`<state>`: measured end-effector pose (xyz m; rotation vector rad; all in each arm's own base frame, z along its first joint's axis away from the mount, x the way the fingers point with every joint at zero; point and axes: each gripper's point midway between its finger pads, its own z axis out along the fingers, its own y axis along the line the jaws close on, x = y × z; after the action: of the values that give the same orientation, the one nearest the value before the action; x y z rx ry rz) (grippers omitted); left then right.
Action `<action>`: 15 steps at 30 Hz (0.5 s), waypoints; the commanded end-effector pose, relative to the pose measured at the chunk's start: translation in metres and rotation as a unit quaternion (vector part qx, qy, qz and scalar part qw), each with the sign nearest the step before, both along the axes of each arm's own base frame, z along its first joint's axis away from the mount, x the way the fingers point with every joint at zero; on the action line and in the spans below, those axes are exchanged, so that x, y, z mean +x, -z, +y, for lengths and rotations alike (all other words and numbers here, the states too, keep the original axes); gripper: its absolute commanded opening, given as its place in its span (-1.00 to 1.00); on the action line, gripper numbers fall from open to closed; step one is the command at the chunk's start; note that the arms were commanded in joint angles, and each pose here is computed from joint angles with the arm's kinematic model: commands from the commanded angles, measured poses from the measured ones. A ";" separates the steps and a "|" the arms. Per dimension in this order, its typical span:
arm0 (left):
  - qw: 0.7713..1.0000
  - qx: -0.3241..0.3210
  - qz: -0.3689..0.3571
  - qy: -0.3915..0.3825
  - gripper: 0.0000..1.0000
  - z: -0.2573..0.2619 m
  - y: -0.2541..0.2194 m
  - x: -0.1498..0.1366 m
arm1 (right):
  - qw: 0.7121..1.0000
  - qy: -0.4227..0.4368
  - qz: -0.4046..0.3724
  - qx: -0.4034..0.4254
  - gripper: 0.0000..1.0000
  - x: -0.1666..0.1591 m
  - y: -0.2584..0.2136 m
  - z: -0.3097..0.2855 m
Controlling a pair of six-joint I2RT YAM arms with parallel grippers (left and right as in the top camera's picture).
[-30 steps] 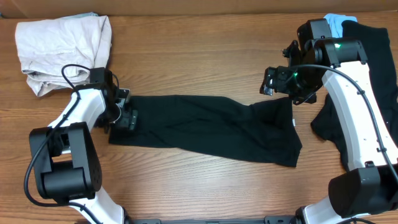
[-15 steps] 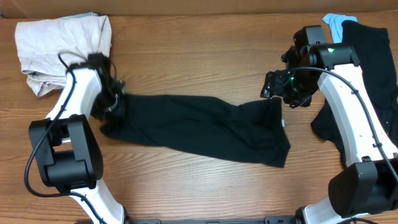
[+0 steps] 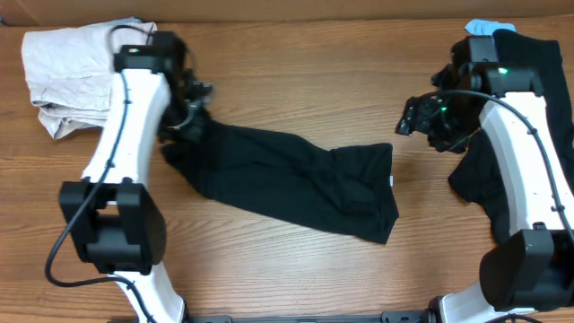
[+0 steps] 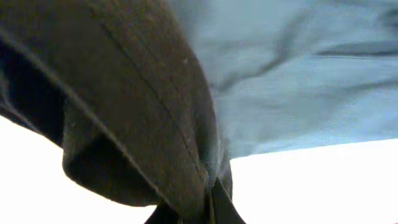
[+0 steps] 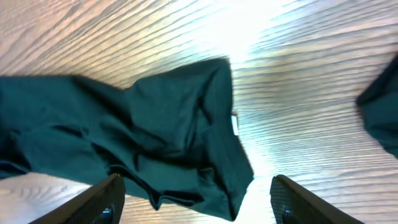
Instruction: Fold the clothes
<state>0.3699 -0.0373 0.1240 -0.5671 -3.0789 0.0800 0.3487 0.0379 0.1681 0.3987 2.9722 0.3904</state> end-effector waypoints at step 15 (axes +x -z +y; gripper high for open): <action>0.984 -0.065 -0.043 0.162 -0.24 -0.174 -0.010 -0.028 | 0.999 0.033 0.013 0.000 0.57 -0.003 0.013 -0.022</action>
<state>0.3451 -0.1907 0.1256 -1.0840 -3.0076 0.2010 0.3517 0.0173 0.1665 0.4830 2.9477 0.3842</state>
